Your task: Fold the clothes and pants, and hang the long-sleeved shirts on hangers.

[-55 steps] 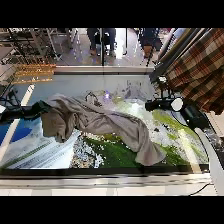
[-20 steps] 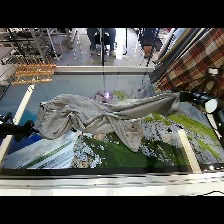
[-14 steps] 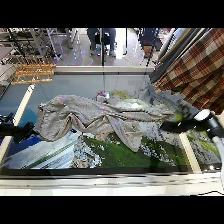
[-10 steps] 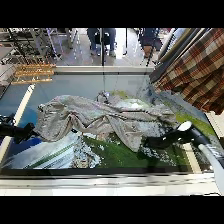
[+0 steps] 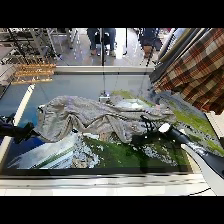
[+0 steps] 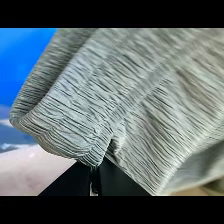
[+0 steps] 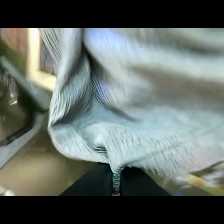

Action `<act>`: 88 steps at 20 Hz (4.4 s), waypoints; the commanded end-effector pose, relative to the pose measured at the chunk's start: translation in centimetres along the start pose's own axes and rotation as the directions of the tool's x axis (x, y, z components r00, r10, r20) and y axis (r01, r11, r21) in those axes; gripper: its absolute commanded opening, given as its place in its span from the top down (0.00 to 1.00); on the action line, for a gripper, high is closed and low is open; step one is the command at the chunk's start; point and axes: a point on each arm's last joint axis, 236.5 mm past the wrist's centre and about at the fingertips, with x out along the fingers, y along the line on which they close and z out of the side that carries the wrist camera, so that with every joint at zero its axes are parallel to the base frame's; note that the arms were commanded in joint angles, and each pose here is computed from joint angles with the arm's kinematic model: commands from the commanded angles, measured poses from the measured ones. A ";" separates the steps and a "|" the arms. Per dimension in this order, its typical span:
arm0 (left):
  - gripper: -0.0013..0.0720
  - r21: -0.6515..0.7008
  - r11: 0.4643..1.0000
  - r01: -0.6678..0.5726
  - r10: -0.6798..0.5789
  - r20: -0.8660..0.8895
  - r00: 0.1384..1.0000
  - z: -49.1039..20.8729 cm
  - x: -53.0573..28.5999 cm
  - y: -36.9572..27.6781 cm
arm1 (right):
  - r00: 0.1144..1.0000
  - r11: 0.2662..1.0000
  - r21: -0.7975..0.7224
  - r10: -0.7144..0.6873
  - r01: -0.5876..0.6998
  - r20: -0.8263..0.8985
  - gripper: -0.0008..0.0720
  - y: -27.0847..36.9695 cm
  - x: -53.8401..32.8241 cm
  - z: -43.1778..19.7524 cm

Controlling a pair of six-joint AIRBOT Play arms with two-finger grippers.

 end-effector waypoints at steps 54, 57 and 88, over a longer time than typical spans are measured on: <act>0.96 -0.004 0.998 0.069 -0.053 0.592 0.805 9.0 -12.6 0.5 | 0.900 0.872 0.394 -0.389 0.291 0.196 0.95 -13.9 -19.1 3.7; 0.96 0.002 0.997 0.074 -0.063 0.565 0.822 8.6 -11.7 0.2 | 0.899 0.854 0.485 -0.347 0.187 0.265 0.61 -20.1 -13.2 9.8; 0.96 0.273 0.961 0.031 -0.242 0.785 0.570 3.4 -32.5 -12.2 | 0.858 0.997 -0.032 -0.047 0.074 0.511 0.95 1.5 -31.2 5.5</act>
